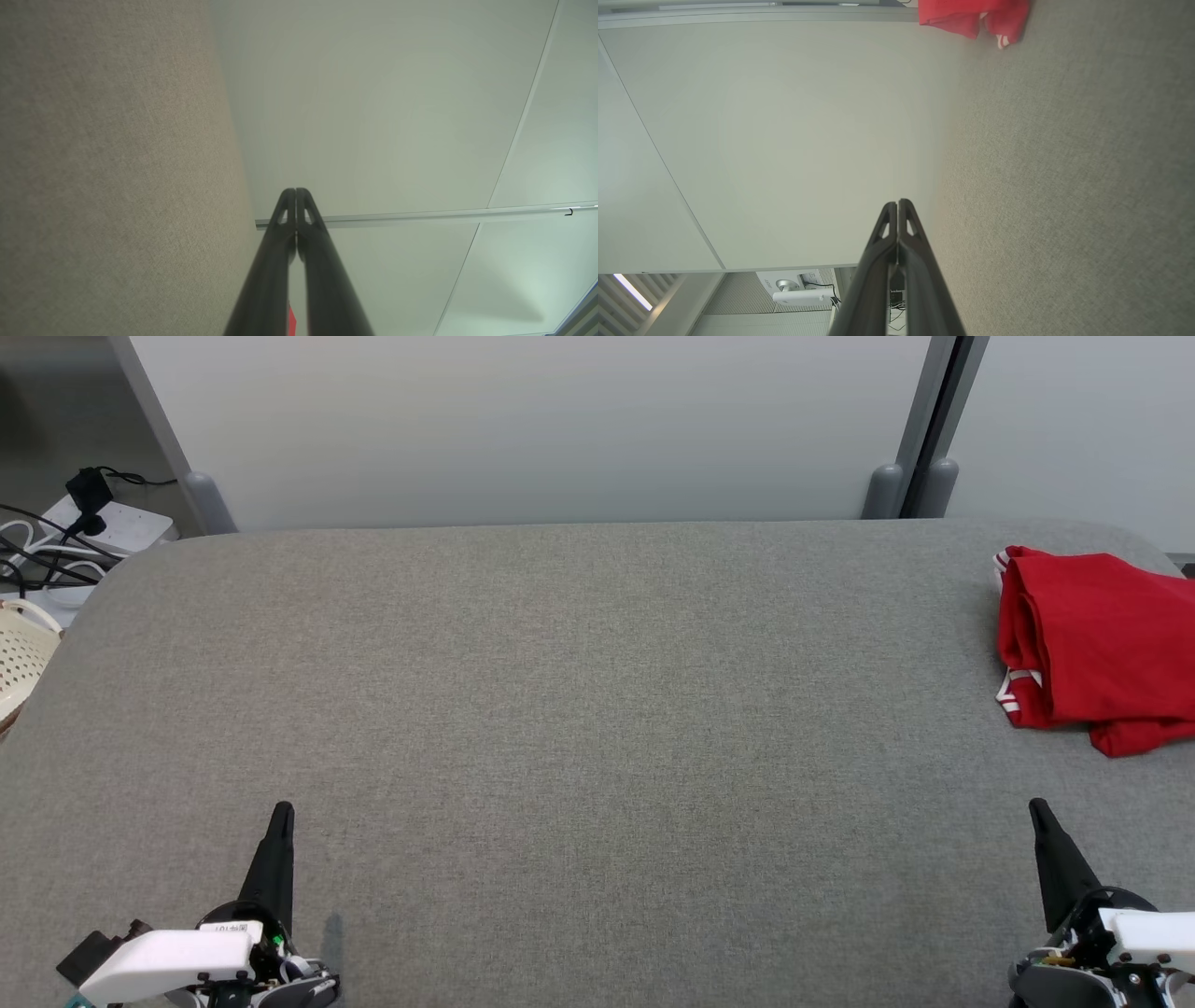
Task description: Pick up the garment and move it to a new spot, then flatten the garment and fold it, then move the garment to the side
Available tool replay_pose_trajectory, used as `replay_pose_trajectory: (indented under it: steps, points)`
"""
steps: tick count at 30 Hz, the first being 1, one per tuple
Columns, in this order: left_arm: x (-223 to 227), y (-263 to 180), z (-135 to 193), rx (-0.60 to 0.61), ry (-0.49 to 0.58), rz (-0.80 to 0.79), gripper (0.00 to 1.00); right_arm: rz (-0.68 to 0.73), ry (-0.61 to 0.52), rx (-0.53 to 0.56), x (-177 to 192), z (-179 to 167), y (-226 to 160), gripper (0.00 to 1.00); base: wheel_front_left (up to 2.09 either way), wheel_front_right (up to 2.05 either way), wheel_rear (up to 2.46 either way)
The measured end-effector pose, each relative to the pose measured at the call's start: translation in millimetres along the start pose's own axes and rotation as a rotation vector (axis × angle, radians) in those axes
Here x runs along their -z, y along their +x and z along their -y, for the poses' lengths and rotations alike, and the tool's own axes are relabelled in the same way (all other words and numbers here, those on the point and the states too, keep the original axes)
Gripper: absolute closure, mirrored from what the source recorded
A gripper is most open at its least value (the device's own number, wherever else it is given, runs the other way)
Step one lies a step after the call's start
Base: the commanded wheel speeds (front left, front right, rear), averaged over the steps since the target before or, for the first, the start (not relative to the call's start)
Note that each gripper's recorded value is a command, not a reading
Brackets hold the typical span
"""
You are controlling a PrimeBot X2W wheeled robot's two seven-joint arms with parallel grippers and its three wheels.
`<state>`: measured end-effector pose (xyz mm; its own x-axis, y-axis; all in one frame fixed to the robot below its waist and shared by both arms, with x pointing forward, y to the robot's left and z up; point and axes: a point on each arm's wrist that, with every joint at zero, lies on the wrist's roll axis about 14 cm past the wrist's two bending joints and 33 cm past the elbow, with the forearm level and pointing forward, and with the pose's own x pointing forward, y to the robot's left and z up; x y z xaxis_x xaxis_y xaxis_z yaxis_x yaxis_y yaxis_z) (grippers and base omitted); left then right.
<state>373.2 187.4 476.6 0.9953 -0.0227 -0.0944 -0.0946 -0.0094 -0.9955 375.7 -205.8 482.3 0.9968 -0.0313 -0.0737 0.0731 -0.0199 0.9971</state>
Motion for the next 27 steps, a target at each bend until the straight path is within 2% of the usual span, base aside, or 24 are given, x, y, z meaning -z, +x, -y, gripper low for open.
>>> replay_pose_trajectory:
  steps: [27]
  points:
    - [0.0,0.0,0.0,0.0,0.0,0.0,1.0,-0.001,0.001,0.0,0.1,0.1,0.0,1.0,0.0,0.0,0.0]
